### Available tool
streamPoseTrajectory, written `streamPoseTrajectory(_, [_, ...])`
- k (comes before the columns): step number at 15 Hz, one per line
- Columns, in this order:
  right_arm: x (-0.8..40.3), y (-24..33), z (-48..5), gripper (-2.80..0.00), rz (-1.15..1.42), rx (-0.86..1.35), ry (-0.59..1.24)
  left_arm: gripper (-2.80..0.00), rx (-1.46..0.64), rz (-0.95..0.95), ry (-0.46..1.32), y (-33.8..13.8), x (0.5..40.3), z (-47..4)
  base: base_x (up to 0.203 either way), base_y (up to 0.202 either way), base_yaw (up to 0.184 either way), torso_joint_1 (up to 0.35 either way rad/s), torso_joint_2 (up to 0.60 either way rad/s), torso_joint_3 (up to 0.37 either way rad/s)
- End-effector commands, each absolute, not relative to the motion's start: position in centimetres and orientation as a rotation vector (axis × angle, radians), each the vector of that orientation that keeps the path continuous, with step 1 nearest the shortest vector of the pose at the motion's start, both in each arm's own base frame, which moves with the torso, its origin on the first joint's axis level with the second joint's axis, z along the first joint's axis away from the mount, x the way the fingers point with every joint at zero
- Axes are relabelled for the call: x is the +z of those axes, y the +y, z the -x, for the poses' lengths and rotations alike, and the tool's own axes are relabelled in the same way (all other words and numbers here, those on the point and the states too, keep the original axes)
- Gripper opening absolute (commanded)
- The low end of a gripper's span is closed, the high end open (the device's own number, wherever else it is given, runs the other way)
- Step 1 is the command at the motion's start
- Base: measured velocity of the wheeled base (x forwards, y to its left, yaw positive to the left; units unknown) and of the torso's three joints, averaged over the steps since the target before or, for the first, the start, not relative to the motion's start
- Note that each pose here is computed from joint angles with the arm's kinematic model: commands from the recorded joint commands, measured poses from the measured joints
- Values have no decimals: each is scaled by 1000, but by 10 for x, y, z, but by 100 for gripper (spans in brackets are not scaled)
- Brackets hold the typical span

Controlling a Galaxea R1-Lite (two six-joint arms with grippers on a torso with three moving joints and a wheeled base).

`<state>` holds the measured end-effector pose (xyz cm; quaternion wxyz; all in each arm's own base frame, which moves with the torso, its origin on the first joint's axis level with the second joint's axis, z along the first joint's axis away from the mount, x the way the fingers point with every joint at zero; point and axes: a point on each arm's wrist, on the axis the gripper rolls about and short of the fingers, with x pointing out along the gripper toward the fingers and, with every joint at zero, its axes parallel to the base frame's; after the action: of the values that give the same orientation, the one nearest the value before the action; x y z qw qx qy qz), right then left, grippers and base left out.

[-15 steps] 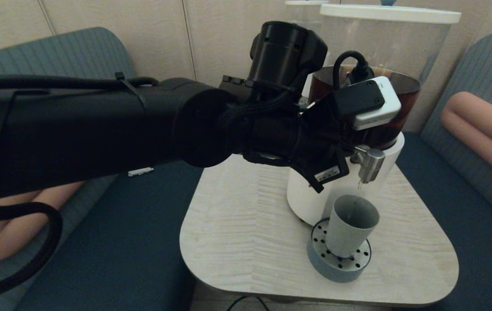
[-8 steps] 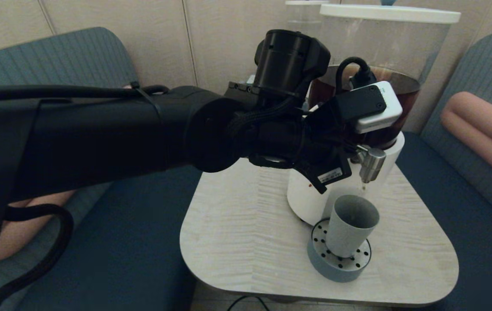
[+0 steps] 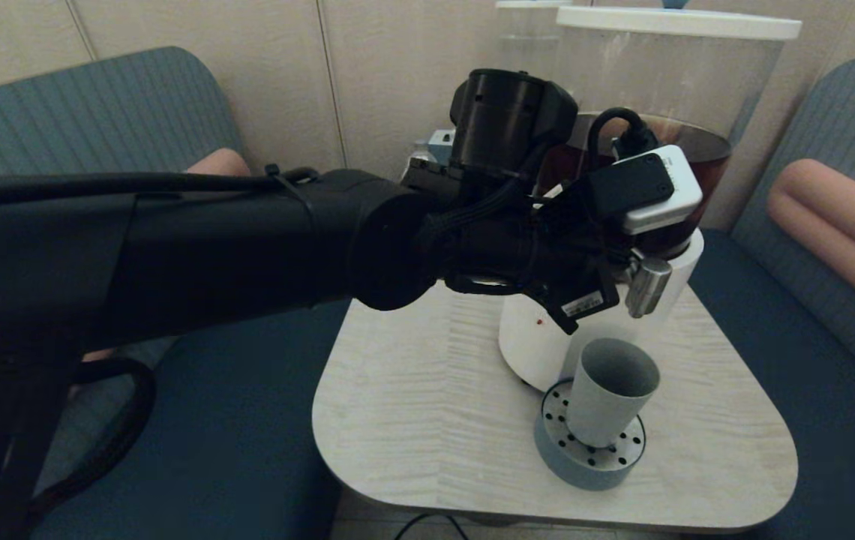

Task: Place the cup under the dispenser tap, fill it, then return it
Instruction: Turn off the faucet

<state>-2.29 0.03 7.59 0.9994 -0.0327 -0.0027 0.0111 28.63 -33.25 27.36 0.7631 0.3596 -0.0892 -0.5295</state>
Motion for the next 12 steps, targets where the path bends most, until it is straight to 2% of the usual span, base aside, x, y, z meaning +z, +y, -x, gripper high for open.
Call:
streamPoseTrajectory(1, [75,0,23,-280,66,23,-6,-280,-1163,-780,-204,-335,272,-287,0,0,0,0,0,0])
streamPoseTrajectory(6, [76,0,23,-280,66,23,-7,-280,-1170,-772,-236,-336,274,-286,0,0,0,0,0,0])
streamPoseTrajectory(12, [76,0,23,-280,66,23,-6,-280,-1149,-765,-252,-317,301,-271,0,0,0,0,0,0])
